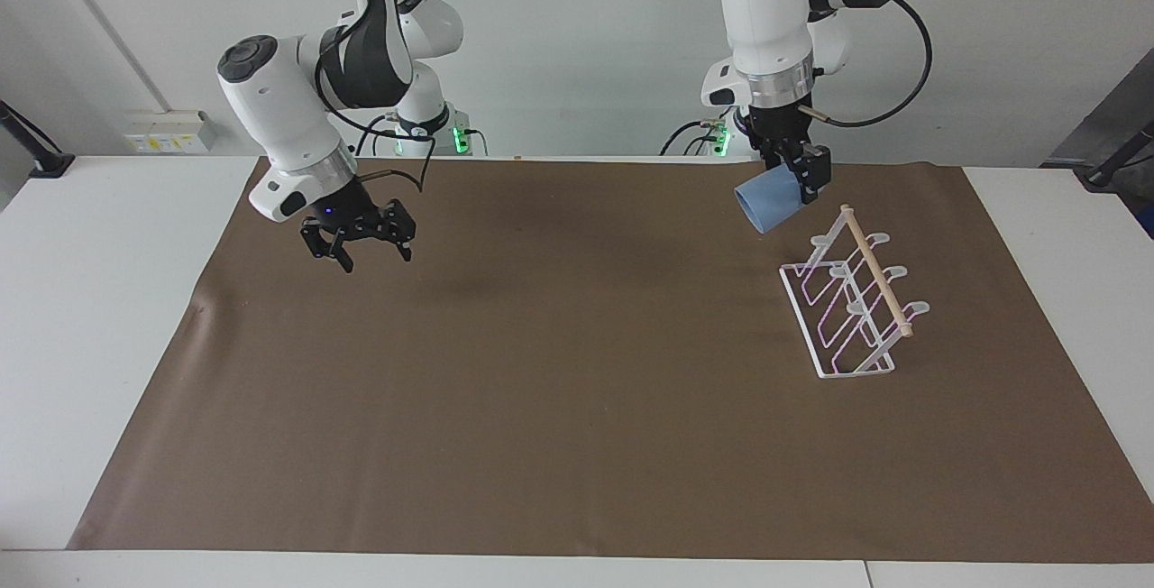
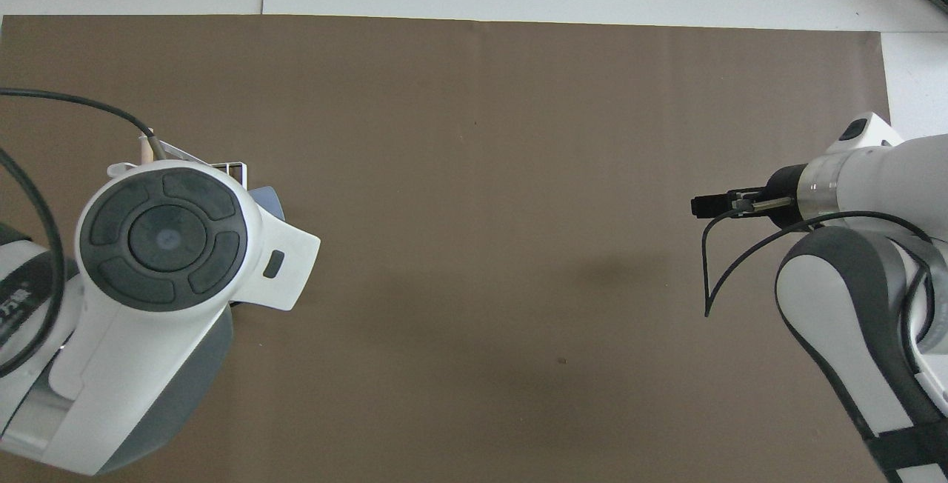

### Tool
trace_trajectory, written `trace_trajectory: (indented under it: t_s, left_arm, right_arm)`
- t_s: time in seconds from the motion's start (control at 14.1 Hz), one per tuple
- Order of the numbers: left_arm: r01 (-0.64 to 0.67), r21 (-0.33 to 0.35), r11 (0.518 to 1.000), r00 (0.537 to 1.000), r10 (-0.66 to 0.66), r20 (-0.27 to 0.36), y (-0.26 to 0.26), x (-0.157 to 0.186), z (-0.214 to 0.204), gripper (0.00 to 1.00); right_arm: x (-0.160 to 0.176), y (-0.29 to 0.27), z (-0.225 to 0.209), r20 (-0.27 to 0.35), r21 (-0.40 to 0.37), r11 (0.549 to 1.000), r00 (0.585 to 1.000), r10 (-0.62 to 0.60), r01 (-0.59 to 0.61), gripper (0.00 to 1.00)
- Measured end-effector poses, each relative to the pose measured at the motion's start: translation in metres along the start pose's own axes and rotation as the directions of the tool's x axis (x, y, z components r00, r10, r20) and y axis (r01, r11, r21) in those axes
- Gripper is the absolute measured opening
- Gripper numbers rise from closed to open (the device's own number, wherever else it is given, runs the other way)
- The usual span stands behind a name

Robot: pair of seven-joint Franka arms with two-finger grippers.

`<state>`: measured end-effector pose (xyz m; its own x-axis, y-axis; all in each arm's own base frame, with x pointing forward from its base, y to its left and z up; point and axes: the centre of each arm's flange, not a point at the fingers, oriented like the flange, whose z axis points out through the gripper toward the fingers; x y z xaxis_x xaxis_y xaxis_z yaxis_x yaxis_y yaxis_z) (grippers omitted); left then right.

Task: Hang cup on cup holder
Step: 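Open the right gripper and withdraw it while the left gripper pulls back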

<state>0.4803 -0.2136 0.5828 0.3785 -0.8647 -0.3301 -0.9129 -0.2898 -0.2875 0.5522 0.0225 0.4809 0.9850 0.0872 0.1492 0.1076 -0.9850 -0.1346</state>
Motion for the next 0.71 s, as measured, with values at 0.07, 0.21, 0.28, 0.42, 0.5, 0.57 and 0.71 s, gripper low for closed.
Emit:
trace_trajectory:
  t_s: [0.07, 0.21, 0.28, 0.42, 0.5, 0.57, 0.71]
  left_arm:
    - [-0.008, 0.025, 1.0, 0.999, 0.007, 0.032, -0.009, -0.009, 0.004, 0.77]
    - [-0.014, 0.063, 0.998, 0.995, 0.008, 0.102, -0.017, -0.02, 0.006, 0.77]
    - [-0.013, 0.07, 0.997, 0.992, 0.004, 0.125, -0.018, -0.023, 0.004, 0.77]
    - [-0.012, 0.073, 0.997, 0.99, 0.002, 0.141, -0.018, -0.026, -0.004, 0.77]
    - [-0.014, 0.072, 0.997, 0.989, 0.004, 0.145, -0.017, -0.026, -0.005, 0.77]
    - [-0.022, 0.071, 0.997, 0.988, 0.011, 0.151, -0.017, -0.026, -0.005, 0.77]
    - [-0.058, 0.09, 0.994, 0.983, 0.041, 0.181, -0.021, -0.029, -0.004, 0.77]
  right_arm:
    - [0.003, 0.004, -0.012, 0.006, 0.0, 1.0, 1.0, 0.011, -0.011, 1.0]
    - [0.007, 0.012, -0.041, 0.037, 0.004, 0.997, 0.997, 0.073, -0.073, 1.0]
    - [0.008, 0.013, -0.058, 0.054, 0.005, 0.995, 0.993, 0.102, -0.103, 1.0]
    - [0.009, 0.016, -0.086, 0.078, 0.002, 0.99, 0.987, 0.143, -0.144, 1.0]
    - [0.008, 0.022, -0.1, 0.085, -0.017, 0.989, 0.985, 0.151, -0.15, 1.0]
    - [0.007, 0.028, -0.114, 0.088, -0.061, 0.988, 0.985, 0.149, -0.144, 1.0]
    - [0.005, 0.033, -0.133, 0.092, -0.126, 0.984, 0.986, 0.141, -0.129, 1.0]
